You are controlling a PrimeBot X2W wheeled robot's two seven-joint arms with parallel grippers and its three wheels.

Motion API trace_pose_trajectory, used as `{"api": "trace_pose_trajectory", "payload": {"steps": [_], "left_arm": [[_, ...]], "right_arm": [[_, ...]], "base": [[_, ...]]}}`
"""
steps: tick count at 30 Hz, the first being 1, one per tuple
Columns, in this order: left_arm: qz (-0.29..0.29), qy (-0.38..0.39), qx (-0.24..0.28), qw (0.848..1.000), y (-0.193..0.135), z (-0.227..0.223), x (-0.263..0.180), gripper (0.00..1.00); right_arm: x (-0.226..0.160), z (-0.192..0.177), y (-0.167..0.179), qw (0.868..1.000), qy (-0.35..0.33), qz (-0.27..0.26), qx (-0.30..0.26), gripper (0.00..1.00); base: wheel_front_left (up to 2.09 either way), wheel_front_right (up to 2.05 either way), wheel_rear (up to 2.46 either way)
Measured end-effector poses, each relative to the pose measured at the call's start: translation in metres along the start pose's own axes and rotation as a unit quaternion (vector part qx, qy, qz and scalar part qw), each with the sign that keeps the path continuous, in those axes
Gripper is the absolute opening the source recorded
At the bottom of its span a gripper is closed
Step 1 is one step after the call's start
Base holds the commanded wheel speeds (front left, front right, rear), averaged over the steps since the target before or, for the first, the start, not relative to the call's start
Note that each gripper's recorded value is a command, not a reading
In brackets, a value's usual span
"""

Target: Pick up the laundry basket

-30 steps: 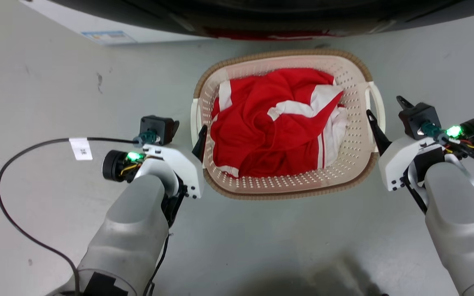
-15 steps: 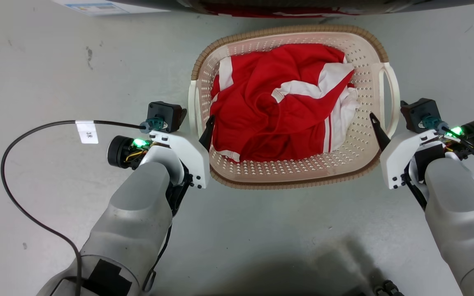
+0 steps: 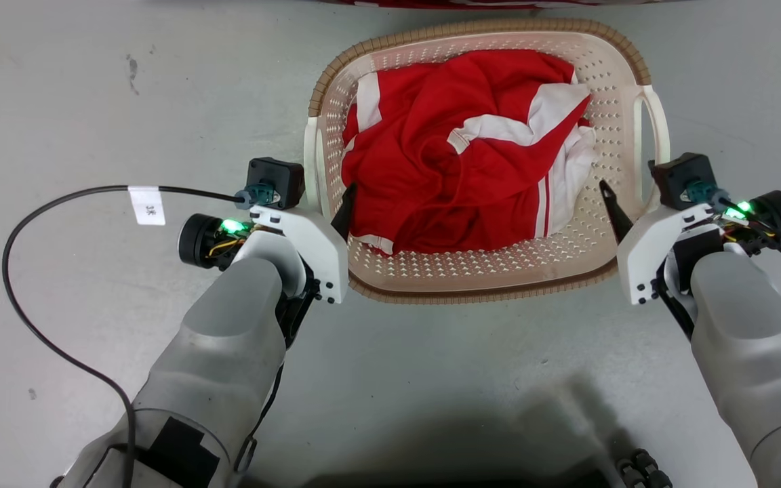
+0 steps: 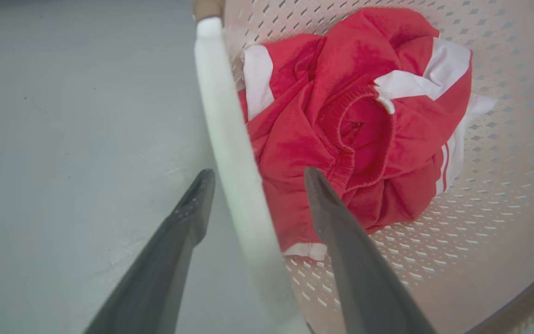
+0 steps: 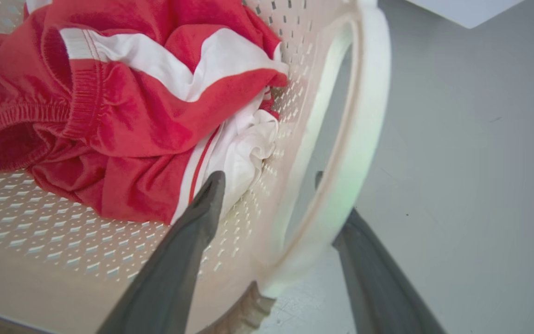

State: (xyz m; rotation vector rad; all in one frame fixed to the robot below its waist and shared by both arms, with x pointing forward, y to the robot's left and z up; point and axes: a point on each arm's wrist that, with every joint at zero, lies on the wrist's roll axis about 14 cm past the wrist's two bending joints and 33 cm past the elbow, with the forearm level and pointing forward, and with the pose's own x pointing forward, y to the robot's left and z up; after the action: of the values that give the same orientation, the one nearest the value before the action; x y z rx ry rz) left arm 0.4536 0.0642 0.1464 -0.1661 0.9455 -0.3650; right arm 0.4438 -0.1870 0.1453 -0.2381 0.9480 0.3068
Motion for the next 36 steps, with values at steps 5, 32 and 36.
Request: {"api": "trace_pose_trajectory", "payload": {"steps": [5, 32, 36], "left_arm": [[-0.003, 0.005, 0.005, 1.0, 0.0, -0.001, 0.002, 0.0], [0.017, -0.003, -0.002, 1.0, -0.005, 0.023, -0.052, 0.0], [0.023, 0.001, -0.004, 1.0, -0.007, 0.025, -0.068, 0.0]], "right_arm": [[0.002, -0.002, 0.004, 1.0, 0.003, 0.007, -0.005, 0.0], [-0.041, 0.028, 0.023, 0.999, -0.014, 0.025, -0.028, 0.0], [-0.056, 0.034, 0.029, 0.999, -0.014, 0.029, -0.034, 0.0]], "base": [[0.0, 0.0, 0.0], [0.0, 0.0, 0.0], [0.0, 0.0, 0.0]]}}
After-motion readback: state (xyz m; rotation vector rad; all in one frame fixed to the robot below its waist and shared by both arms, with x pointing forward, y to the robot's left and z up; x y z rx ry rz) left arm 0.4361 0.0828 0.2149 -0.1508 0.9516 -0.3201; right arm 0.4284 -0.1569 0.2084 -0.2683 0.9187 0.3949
